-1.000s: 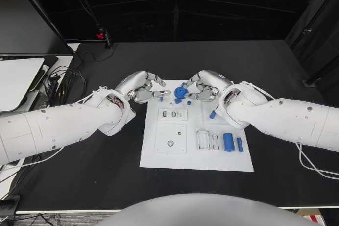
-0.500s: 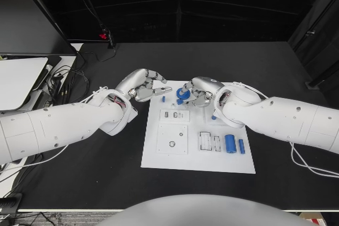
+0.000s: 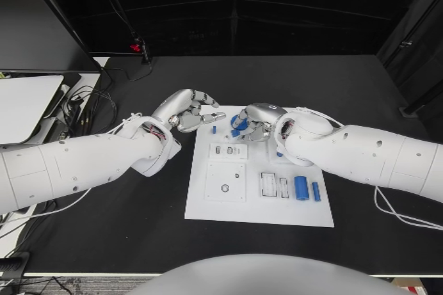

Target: Assemble the parts on the task board

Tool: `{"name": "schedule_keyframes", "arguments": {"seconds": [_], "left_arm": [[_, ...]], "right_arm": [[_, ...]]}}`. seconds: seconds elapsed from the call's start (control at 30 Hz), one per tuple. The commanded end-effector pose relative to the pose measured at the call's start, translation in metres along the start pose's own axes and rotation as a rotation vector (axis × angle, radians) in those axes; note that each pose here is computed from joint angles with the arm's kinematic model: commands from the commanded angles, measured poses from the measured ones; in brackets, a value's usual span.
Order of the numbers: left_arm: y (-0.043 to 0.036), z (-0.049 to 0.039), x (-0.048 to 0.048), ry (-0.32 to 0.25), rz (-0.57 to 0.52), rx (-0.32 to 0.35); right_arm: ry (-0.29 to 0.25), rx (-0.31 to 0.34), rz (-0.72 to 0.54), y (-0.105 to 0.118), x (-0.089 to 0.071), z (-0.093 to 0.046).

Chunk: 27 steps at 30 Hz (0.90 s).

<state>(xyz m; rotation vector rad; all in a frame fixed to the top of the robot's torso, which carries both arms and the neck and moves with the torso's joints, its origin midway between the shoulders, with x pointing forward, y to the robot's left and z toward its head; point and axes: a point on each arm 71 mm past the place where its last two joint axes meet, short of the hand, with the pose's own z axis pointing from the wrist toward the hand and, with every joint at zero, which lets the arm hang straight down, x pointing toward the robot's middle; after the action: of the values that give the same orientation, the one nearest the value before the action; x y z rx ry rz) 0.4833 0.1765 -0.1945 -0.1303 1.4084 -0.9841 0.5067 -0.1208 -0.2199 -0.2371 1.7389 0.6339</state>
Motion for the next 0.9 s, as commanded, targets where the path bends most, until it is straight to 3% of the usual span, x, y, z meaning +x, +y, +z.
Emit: {"name": "schedule_keyframes", "arguments": {"seconds": [0.03, 0.9], "left_arm": [[-0.0015, 0.0011, -0.0005, -0.010, -0.004, 0.006], [0.0005, 0.0017, -0.0003, -0.006, -0.003, -0.012]], "right_arm": [[0.012, 0.028, -0.040, -0.0018, -0.0002, 0.0018], [0.015, 0.012, -0.046, 0.0076, 0.0023, 0.0117]]}}
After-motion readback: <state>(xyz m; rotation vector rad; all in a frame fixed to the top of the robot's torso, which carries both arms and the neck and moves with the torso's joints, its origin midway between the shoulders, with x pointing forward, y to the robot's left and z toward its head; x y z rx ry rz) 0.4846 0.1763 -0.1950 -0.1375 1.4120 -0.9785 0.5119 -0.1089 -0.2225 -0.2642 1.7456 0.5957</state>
